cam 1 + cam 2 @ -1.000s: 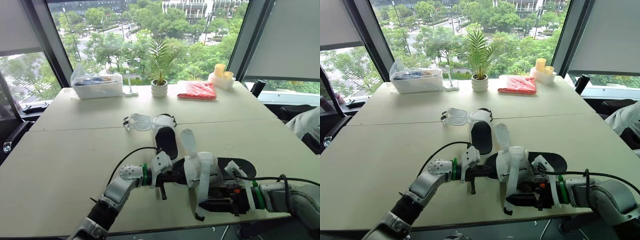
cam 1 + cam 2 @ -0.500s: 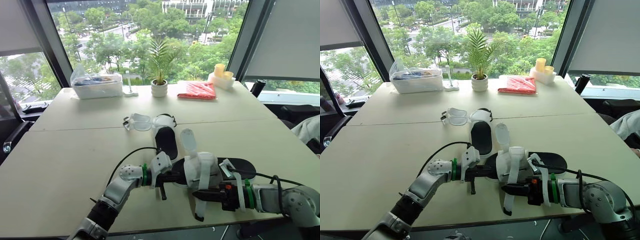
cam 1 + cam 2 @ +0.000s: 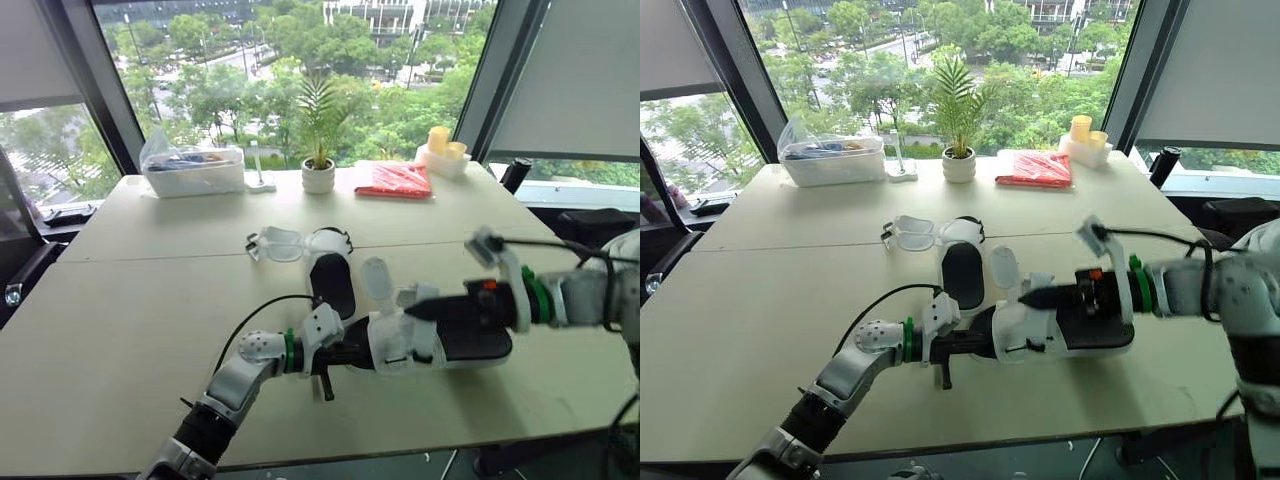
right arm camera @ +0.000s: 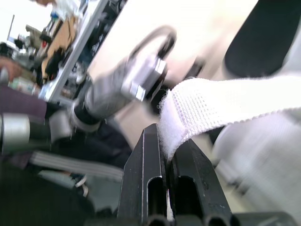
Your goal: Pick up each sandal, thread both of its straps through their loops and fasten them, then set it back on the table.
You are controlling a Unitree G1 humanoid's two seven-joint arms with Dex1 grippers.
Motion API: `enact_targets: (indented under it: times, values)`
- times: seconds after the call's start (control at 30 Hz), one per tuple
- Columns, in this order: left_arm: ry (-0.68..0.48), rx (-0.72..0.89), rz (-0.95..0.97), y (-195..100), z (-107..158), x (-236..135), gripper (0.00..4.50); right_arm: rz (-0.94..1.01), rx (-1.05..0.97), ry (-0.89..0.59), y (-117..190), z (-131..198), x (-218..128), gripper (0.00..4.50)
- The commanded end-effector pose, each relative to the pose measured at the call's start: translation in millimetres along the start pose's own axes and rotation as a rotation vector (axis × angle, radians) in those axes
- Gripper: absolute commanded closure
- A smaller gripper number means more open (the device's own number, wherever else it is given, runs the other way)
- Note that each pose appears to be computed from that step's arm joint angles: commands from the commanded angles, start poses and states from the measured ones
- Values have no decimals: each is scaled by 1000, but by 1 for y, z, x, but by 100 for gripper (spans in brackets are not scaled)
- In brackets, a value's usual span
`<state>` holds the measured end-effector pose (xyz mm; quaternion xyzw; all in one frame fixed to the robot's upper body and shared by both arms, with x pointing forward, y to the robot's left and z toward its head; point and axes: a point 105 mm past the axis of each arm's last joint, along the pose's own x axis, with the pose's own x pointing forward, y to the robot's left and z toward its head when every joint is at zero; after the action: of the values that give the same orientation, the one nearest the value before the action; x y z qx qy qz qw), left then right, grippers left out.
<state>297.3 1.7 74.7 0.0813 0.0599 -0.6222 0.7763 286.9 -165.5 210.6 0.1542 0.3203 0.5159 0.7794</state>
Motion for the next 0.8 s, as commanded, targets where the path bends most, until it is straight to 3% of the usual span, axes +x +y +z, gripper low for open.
enact_targets:
  times: [0.03, 0.43, 0.8]
  values:
    - [45, -37, 6, -2, -14, 0, 450, -40, 31, -3, -25, 9, 6, 448]
    - [38, -51, 33, -3, -14, -1, 450, -135, -61, 184, -74, -4, 13, 448]
    - [38, -50, 42, -4, -14, -3, 450, -81, -182, 258, -66, -1, 13, 448]
